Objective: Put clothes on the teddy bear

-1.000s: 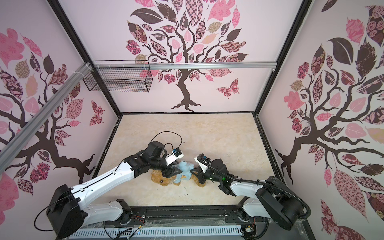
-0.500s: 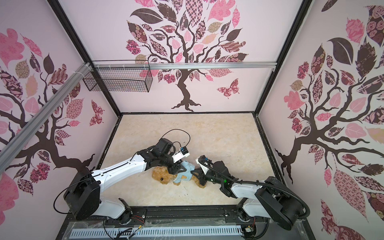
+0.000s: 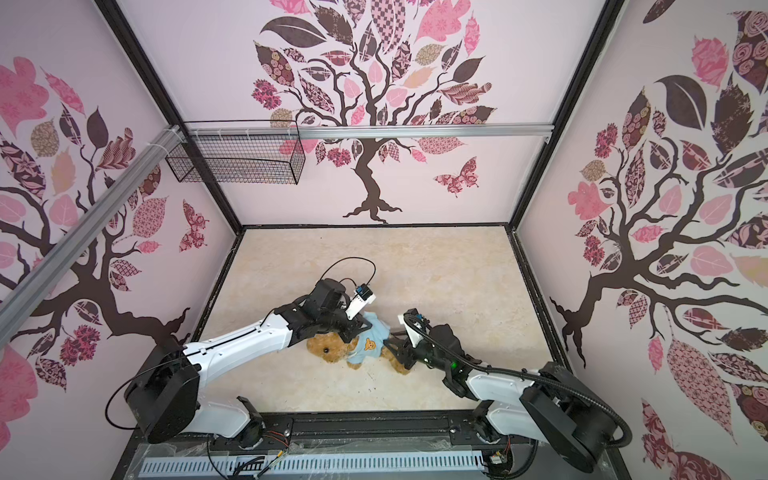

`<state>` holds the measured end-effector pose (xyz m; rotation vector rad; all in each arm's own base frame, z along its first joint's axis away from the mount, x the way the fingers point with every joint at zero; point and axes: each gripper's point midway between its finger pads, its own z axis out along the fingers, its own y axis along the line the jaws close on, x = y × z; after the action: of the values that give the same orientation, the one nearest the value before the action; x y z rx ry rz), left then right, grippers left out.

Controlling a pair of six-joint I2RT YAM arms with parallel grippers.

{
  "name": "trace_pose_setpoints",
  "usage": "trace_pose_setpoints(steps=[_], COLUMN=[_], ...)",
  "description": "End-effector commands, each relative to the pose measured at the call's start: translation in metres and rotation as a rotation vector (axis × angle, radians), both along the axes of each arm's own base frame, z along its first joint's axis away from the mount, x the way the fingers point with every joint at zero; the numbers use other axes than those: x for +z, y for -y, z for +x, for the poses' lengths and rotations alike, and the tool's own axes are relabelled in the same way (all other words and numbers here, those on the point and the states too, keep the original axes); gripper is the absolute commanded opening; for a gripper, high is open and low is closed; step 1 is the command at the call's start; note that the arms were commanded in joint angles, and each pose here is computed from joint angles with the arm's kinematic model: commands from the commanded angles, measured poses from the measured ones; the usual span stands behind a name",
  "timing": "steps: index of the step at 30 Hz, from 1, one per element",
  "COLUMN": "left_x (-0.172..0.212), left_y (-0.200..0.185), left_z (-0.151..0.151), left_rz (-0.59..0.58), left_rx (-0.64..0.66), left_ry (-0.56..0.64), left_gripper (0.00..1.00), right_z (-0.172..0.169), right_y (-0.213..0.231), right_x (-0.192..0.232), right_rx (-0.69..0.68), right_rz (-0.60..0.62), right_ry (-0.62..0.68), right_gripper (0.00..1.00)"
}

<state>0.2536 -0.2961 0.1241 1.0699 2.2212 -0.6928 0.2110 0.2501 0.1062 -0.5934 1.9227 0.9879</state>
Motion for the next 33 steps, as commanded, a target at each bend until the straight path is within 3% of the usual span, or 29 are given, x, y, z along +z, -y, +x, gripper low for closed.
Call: trace_pose_setpoints(steps=[1,4,6,11,13,18,25,33], left_x=[0.000,-0.001,0.000,0.022,0.037,0.061,0.037,-0.015], left_y=[0.000,0.002,0.003,-0.007,-0.016,-0.017,0.009,0.025], left_z=[0.006,0.012,0.018,0.051,0.059,0.033,-0.032,-0.022], left_rz=[0.016,0.030,0.037,0.074,0.077,0.030,0.022,0.150], left_rx=[-0.009,-0.015,-0.004,0.131,0.210,0.276,0.186,0.190], left_ry=[-0.027,-0.033,-0.022,0.090,0.153,0.276,0.287,0.317], left_gripper=[0.20,0.26,0.36,0.65,0.70,0.73,0.69,0.71], right_z=[0.000,0.001,0.003,0.015,0.020,0.029,0.035,0.041], right_y=[0.006,0.012,0.018,0.028,0.027,0.019,0.010,0.009], right_x=[-0.004,-0.004,-0.007,-0.021,-0.026,-0.030,-0.032,-0.037], right_rx=[-0.045,-0.079,-0.100,-0.139,-0.144,-0.154,-0.153,-0.143], right_rz=[-0.027,-0.027,-0.036,-0.001,0.017,0.121,0.239,0.197], right_ry=[-0.080,-0.138,-0.185,-0.359,-0.424,-0.571,-0.700,-0.703], right_gripper=[0.49,0.54,0.54,0.38,0.31,0.22,0.20,0.21])
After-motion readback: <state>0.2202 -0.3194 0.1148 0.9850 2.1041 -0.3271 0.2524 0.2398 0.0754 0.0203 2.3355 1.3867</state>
